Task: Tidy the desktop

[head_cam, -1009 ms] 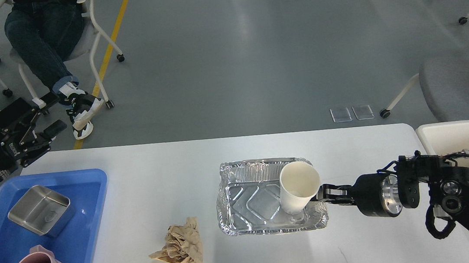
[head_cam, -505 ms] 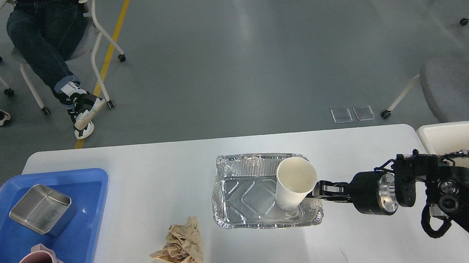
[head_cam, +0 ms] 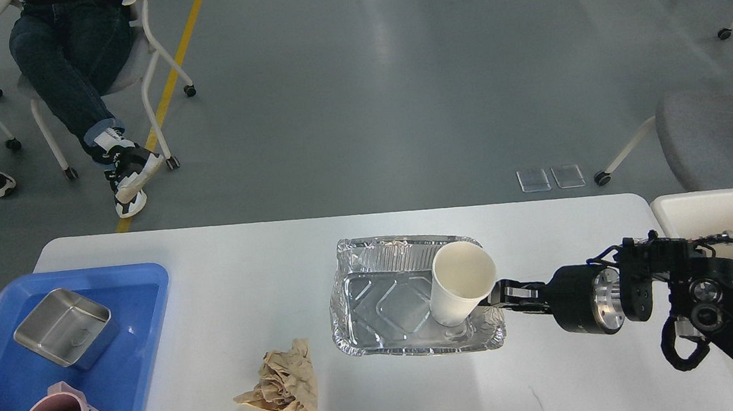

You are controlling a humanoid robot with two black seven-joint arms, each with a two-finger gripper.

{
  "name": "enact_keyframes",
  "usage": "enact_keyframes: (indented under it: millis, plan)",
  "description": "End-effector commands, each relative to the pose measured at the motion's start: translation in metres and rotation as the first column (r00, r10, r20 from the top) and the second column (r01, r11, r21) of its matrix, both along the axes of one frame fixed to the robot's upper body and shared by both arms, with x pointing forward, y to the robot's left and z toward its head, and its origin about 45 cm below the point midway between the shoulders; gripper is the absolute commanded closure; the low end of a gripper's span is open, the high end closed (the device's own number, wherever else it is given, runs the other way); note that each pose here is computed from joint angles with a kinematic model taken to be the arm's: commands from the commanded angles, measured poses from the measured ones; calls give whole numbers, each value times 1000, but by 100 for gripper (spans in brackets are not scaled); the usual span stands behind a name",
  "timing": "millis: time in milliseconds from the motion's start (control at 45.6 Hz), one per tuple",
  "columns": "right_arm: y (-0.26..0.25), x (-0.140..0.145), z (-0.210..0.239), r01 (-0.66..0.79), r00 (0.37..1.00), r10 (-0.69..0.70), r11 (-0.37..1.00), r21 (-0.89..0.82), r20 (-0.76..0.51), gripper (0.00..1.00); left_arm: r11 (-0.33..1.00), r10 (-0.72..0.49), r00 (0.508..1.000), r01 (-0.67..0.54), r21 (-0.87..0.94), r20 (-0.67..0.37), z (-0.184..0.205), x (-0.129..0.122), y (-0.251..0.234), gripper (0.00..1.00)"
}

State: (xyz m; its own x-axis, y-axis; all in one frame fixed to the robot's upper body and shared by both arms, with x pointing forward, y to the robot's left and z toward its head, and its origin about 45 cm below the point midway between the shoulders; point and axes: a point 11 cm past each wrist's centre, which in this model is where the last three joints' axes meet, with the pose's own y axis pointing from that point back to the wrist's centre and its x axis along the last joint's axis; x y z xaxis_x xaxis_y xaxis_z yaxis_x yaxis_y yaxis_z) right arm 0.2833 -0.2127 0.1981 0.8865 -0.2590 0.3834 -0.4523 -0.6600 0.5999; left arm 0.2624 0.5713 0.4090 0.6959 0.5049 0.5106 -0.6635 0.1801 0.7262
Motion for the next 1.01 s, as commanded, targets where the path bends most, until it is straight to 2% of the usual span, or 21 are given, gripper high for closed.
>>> enact_keyframes:
  millis: [0, 88, 285, 373, 483, 724, 834, 988]
  plan:
    - [0, -2, -2, 1, 1000, -1, 1000, 2, -7, 100, 1000, -26, 999, 25, -12, -47, -28, 7, -13, 3]
    - [1, -3, -1, -2, 1000, 2, 1000, 4, -4, 100, 997, -81, 993, 81, 4, -90, -59, 19, -33, 3]
    - [-3, -6, 0, 0, 1000, 0, 1000, -5, 0, 100, 970, -242, 968, 244, 24, -65, -107, 79, -107, 3]
    - [-3, -7, 1, -3, 1000, 3, 1000, -7, 3, 100, 943, -329, 940, 332, 15, -84, -131, 97, -149, 3]
    - [-5, -9, 0, 3, 1000, -3, 1000, -5, 0, 100, 887, -461, 881, 461, -30, -107, -157, 113, -216, 3]
    - [-12, -13, -3, 20, 1000, -20, 1000, -8, -12, 100, 815, -565, 793, 579, -7, -226, -199, 115, -290, 3]
    - [-11, -13, -2, 19, 1000, -19, 1000, -5, -11, 100, 795, -587, 763, 607, -12, -271, -219, 108, -312, 3]
    - [-10, -14, -4, 21, 1000, -21, 1000, 0, -15, 100, 742, -627, 691, 671, -6, -359, -252, 90, -343, 3]
